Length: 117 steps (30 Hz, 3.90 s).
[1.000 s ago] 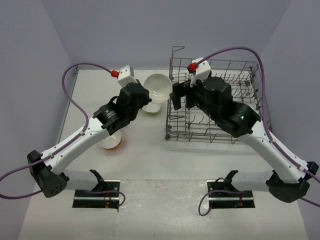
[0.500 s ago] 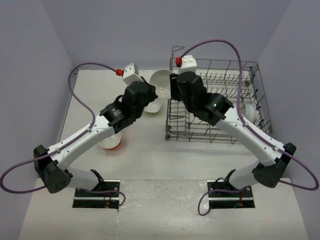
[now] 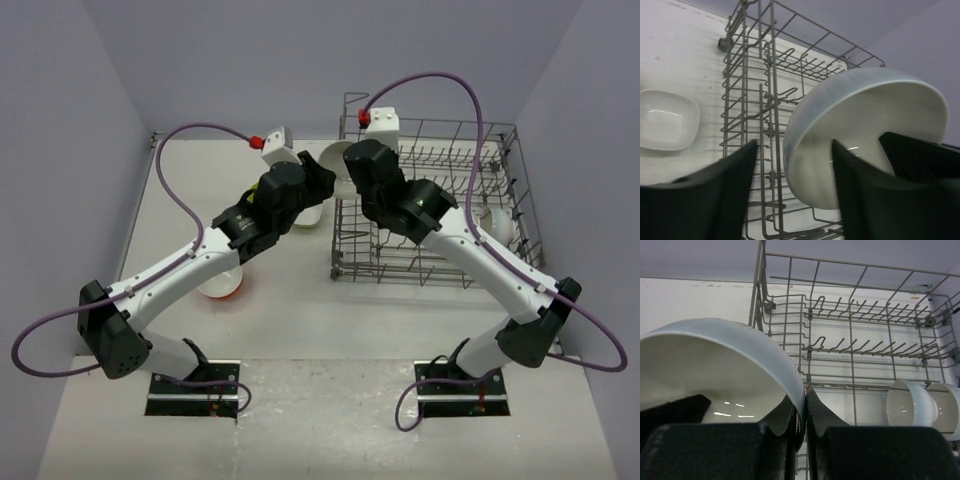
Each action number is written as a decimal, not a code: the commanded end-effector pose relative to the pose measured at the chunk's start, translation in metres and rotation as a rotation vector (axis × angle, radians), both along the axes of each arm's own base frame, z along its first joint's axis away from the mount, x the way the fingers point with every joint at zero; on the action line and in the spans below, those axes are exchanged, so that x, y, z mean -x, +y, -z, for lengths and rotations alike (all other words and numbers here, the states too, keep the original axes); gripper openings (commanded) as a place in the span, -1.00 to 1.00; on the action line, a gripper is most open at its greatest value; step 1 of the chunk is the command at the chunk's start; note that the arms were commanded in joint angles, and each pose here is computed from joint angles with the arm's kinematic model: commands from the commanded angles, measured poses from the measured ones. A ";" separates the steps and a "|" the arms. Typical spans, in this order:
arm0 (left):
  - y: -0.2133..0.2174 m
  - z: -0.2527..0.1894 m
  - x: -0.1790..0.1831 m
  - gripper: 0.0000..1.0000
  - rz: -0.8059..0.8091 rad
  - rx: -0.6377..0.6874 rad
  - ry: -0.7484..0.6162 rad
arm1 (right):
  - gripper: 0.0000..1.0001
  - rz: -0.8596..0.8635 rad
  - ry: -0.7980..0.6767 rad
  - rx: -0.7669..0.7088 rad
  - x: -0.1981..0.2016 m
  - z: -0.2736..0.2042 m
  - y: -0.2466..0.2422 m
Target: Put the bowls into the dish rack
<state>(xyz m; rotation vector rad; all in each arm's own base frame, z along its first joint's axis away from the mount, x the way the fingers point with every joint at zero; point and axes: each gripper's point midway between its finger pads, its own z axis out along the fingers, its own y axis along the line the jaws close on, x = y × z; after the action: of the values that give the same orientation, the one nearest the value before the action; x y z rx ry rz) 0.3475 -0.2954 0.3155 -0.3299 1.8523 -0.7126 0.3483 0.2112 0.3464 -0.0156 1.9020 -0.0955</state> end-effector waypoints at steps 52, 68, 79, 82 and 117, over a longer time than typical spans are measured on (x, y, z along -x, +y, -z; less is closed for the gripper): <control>-0.056 0.094 -0.015 -0.34 0.356 -0.129 0.080 | -1.00 0.358 0.755 1.388 -0.012 0.054 -0.224; -0.042 0.073 -0.010 -0.35 0.325 -0.093 -0.008 | -0.99 0.264 0.826 1.490 -0.055 0.107 -0.197; -0.034 0.076 -0.006 -0.35 0.303 -0.080 -0.020 | -0.82 0.137 0.861 1.574 -0.058 0.149 -0.169; -0.033 0.078 -0.006 -0.35 0.296 -0.081 -0.017 | -0.80 0.115 0.864 1.591 -0.055 0.158 -0.163; -0.041 0.086 -0.005 -0.47 0.319 -0.057 0.006 | 0.98 0.022 0.599 1.478 -0.056 0.155 -0.077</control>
<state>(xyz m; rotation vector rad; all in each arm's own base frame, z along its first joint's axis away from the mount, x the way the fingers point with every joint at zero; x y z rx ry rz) 0.3676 -0.3105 0.2258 -0.0980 1.9584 -0.7422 0.3966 0.0697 0.1624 -1.2799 2.0605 -1.8637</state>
